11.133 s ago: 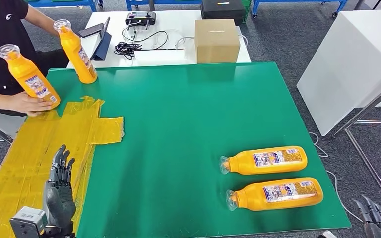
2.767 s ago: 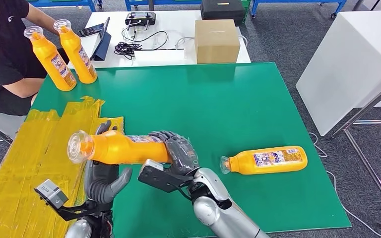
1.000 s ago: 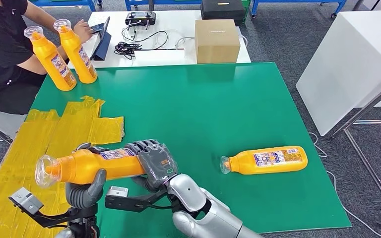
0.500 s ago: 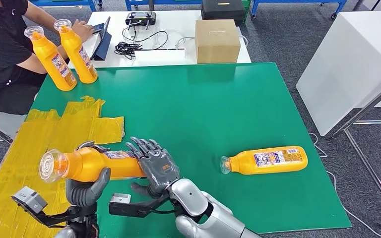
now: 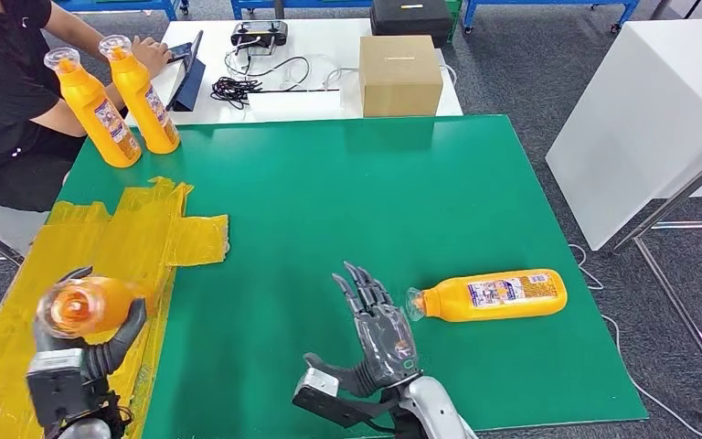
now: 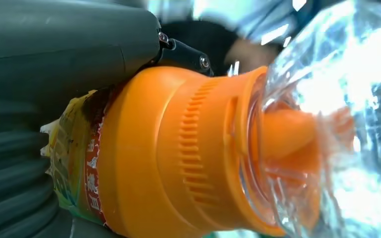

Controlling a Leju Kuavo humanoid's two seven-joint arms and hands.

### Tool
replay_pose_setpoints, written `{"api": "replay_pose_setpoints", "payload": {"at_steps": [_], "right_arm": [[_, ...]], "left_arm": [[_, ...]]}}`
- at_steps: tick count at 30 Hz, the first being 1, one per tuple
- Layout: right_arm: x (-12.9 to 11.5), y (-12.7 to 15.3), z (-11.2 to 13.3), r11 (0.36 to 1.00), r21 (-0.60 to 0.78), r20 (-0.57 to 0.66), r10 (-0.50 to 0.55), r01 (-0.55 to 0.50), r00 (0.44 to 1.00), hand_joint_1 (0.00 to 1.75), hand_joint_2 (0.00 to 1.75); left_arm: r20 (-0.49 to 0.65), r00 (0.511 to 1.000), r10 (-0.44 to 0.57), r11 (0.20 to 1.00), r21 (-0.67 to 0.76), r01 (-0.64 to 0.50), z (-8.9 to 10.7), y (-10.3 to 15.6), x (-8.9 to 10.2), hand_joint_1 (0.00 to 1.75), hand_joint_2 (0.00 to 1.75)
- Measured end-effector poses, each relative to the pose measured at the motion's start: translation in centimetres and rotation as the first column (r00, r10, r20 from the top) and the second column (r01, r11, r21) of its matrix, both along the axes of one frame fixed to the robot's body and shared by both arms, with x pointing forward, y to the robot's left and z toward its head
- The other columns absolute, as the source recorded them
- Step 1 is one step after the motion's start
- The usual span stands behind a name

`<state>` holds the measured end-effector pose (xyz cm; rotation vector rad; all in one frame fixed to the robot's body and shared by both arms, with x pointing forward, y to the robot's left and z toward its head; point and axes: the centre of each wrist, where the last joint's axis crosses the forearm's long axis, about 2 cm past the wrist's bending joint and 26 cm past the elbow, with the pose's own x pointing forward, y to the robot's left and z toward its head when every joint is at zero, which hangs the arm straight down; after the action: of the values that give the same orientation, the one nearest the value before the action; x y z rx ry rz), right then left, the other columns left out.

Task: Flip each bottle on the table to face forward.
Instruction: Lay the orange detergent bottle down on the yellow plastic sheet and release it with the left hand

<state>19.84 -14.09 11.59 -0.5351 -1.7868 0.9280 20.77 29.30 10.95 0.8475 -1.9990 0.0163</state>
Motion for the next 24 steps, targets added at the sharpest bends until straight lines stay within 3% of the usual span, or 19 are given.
{"api": "replay_pose_setpoints", "payload": {"at_steps": [4,8,12,18,22,23,24], "right_arm": [[-0.8,-2.0,0.3,0.999,0.023,0.012,-0.034,0.034,0.999,0.0,0.0],[-1.2,-3.1,0.6,0.998,0.03,0.023,-0.055,0.054,0.998,0.0,0.0],[-1.6,-4.6,0.9,0.996,0.037,0.034,-0.085,0.084,0.996,0.0,0.0],[-2.2,-6.7,1.5,0.991,0.032,0.063,-0.129,0.127,0.99,0.0,0.0],[-2.5,-7.4,1.8,0.989,0.021,0.085,-0.148,0.146,0.985,0.0,1.75],[-2.7,-7.7,1.9,0.988,0.018,0.092,-0.156,0.155,0.984,0.0,1.75],[-2.9,-8.0,2.0,0.987,0.015,0.099,-0.164,0.163,0.982,0.0,1.75]], "left_arm": [[-0.027,0.984,0.177,0.922,0.354,-0.156,-0.6,0.4,-0.4,1.75,1.75],[-0.055,0.977,0.208,0.871,0.465,-0.159,-1.1,0.6,-0.4,1.75,1.75],[-0.107,0.957,0.271,0.691,0.713,-0.116,-1.7,0.6,-0.6,1.75,1.75],[-0.175,0.935,0.309,0.631,0.773,-0.063,-3.1,0.2,-1.2,1.75,1.75],[-0.212,0.922,0.324,0.623,0.781,-0.039,-3.9,-0.2,-1.3,1.75,1.75],[-0.228,0.919,0.322,0.619,0.785,-0.022,-4.2,-0.4,-1.4,1.43,1.75],[-0.248,0.916,0.316,0.614,0.789,0.002,-4.7,-0.7,-1.4,0.99,1.75]]}}
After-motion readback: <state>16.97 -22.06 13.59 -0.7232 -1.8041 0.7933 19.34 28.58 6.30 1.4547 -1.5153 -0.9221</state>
